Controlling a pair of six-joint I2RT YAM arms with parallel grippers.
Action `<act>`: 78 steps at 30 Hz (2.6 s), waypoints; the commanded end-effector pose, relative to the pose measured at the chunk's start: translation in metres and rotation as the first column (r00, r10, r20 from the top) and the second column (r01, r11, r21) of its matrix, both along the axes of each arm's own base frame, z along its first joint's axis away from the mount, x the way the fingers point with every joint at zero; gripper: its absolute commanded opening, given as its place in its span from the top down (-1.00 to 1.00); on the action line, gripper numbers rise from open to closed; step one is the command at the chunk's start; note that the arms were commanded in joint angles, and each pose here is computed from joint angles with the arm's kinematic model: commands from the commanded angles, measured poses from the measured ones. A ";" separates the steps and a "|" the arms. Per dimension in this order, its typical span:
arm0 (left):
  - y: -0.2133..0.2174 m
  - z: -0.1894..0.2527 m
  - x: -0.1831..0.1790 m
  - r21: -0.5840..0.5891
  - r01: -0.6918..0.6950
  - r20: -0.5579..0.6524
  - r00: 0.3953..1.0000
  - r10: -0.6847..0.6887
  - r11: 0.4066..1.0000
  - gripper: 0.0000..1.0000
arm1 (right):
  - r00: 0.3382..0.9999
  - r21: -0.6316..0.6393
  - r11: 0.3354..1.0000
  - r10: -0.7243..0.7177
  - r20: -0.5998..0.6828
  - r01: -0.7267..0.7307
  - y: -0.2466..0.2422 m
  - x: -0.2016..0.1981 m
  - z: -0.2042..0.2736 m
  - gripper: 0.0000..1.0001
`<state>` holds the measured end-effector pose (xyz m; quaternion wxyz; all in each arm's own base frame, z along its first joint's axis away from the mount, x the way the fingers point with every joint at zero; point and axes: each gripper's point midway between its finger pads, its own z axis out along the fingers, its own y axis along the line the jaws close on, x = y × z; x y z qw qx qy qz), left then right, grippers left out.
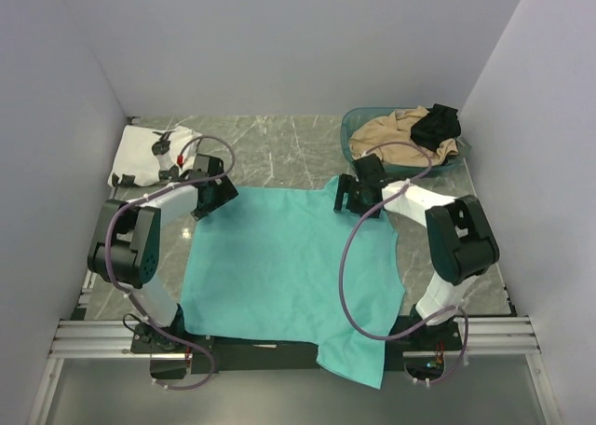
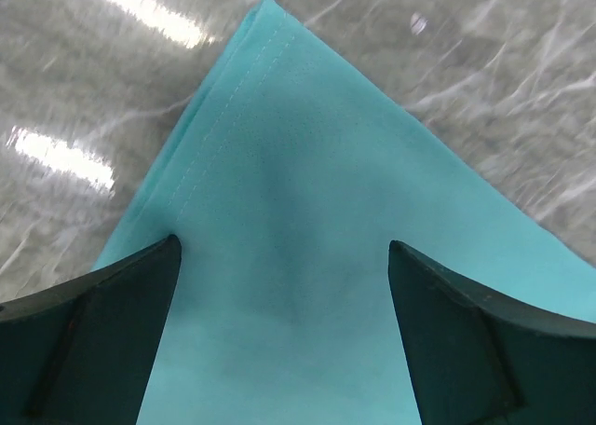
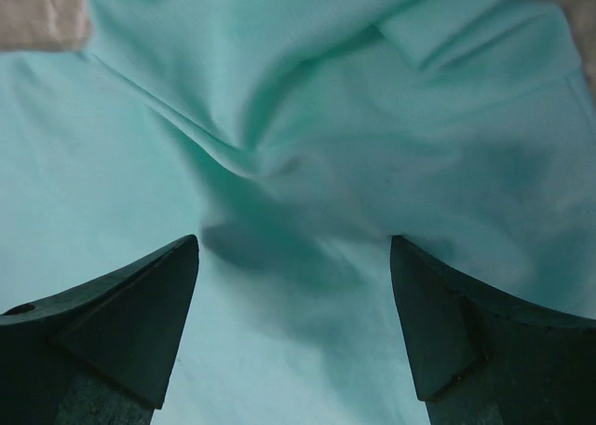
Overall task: Fold and stack the t-shirts
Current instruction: Flatten the tshirt out, then fold the tshirt
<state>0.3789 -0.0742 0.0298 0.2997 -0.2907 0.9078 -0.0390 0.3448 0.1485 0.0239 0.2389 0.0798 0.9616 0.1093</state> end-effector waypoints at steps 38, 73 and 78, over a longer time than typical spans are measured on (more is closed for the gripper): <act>0.018 0.050 -0.053 -0.073 -0.188 -0.031 0.982 0.186 0.979 -0.99 | 0.974 -0.018 0.999 0.041 0.223 -0.038 0.000 0.051 0.096 -0.79; -0.030 0.021 -0.312 -0.011 -0.374 -0.508 0.801 0.317 0.927 -0.82 | 0.976 0.083 0.994 0.052 0.212 -0.071 0.006 -0.013 0.081 -0.81; -0.036 0.001 -0.309 -0.001 -0.357 -0.521 0.797 0.305 0.934 -0.39 | 0.977 0.062 0.996 0.044 0.209 -0.059 0.002 -0.013 0.077 -0.81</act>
